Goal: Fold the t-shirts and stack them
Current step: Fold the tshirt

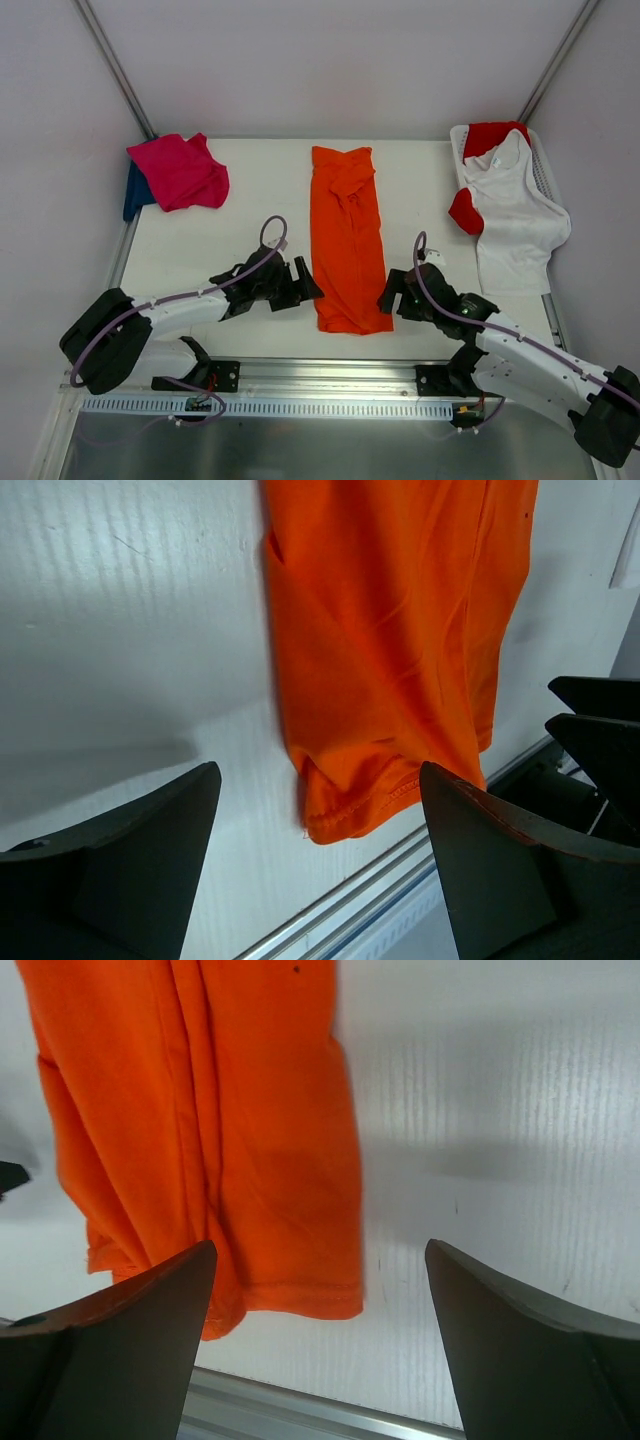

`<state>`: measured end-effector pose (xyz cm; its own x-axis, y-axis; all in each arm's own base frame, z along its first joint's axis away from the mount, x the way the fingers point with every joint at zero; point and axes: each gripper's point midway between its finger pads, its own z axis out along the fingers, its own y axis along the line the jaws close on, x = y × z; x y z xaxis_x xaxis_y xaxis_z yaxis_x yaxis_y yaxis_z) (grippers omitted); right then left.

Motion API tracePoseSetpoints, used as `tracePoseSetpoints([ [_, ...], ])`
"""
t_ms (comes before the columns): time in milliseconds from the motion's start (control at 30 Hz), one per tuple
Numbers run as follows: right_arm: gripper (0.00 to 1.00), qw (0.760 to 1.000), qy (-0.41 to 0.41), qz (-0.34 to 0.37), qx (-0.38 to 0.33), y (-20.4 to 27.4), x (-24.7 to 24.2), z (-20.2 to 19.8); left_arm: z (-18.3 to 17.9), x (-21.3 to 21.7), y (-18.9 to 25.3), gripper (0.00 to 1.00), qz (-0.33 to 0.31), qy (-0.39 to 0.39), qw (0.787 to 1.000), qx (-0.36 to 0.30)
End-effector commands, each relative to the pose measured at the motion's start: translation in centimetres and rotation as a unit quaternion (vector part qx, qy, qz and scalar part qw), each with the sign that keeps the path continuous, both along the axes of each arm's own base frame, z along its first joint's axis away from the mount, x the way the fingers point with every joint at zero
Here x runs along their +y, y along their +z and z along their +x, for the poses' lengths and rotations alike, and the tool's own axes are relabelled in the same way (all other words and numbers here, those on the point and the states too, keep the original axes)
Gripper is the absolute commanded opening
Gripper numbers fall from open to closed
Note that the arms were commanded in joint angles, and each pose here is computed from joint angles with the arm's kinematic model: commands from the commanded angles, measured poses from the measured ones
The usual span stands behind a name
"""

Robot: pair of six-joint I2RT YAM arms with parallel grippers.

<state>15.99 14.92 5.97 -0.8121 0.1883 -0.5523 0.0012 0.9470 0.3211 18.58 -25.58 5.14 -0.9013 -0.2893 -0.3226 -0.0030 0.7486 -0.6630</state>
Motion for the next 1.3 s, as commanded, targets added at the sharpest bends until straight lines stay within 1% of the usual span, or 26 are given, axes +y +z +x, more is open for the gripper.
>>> tracePoseSetpoints([
  [0, 0.89, 0.998, -0.011, 0.053, -0.010, 1.0, 1.1, 0.5, -0.3, -2.9, 1.3, 0.81, -0.068, -0.007, 0.998, 0.010],
  [133, 0.89, 0.998, -0.028, 0.055, 0.008, -0.2, 0.3, 0.3, -1.4, -4.4, 1.4, 0.78, -0.078, -0.025, 0.996, 0.033],
  [267, 0.89, 0.998, -0.036, 0.052, 0.011, -0.6, -0.3, 0.5, -3.6, -4.4, 0.5, 0.77, -0.021, -0.044, 0.995, 0.085],
  [400, 0.89, 0.998, -0.048, 0.042, 0.023, -1.4, -1.0, 0.5, -5.3, -4.1, 0.3, 0.75, -0.005, -0.050, 0.993, 0.106],
  [467, 0.86, 0.998, -0.051, 0.038, 0.030, -1.9, -1.1, 0.4, -5.9, -4.2, 0.5, 0.73, -0.004, -0.053, 0.993, 0.107],
  [500, 0.84, 0.997, -0.052, 0.038, 0.035, -2.2, -1.1, 0.3, -6.5, -4.0, 0.4, 0.69, 0.004, -0.055, 0.992, 0.112],
  [567, 0.80, 0.997, -0.051, 0.043, 0.039, -2.5, -0.9, 0.3, -6.9, -4.0, 0.6, 0.65, 0.006, -0.056, 0.992, 0.113],
  [633, 0.70, 0.997, -0.050, 0.049, 0.039, -2.6, -0.6, 0.3, -6.9, -3.9, 0.6, 0.64, 0.013, -0.050, 0.993, 0.106],
  [667, 0.68, 0.997, -0.049, 0.050, 0.042, -3.0, -0.6, 0.2, -7.1, -3.9, 0.4, 0.63, 0.017, -0.051, 0.993, 0.105],
  [867, 0.63, 0.995, -0.039, 0.075, 0.062, -3.8, 0.8, 0.1, -6.4, -4.2, -0.9, 0.58, 0.043, -0.041, 0.992, 0.109],
  [1000, 0.59, 0.993, -0.036, 0.091, 0.067, -4.2, 1.5, 0.1, -5.5, -4.7, -1.4, 0.57, 0.060, -0.039, 0.993, 0.099],
  [1100, 0.56, 0.993, -0.036, 0.088, 0.071, -4.5, 1.5, 0.1, -4.9, -5.2, -2.0, 0.57, 0.072, -0.038, 0.992, 0.096],
  [1267, 0.54, 0.993, -0.035, 0.084, 0.070, -4.6, 1.4, 0.2, -4.6, -5.7, -3.3, 0.55, 0.088, -0.044, 0.990, 0.103],
])
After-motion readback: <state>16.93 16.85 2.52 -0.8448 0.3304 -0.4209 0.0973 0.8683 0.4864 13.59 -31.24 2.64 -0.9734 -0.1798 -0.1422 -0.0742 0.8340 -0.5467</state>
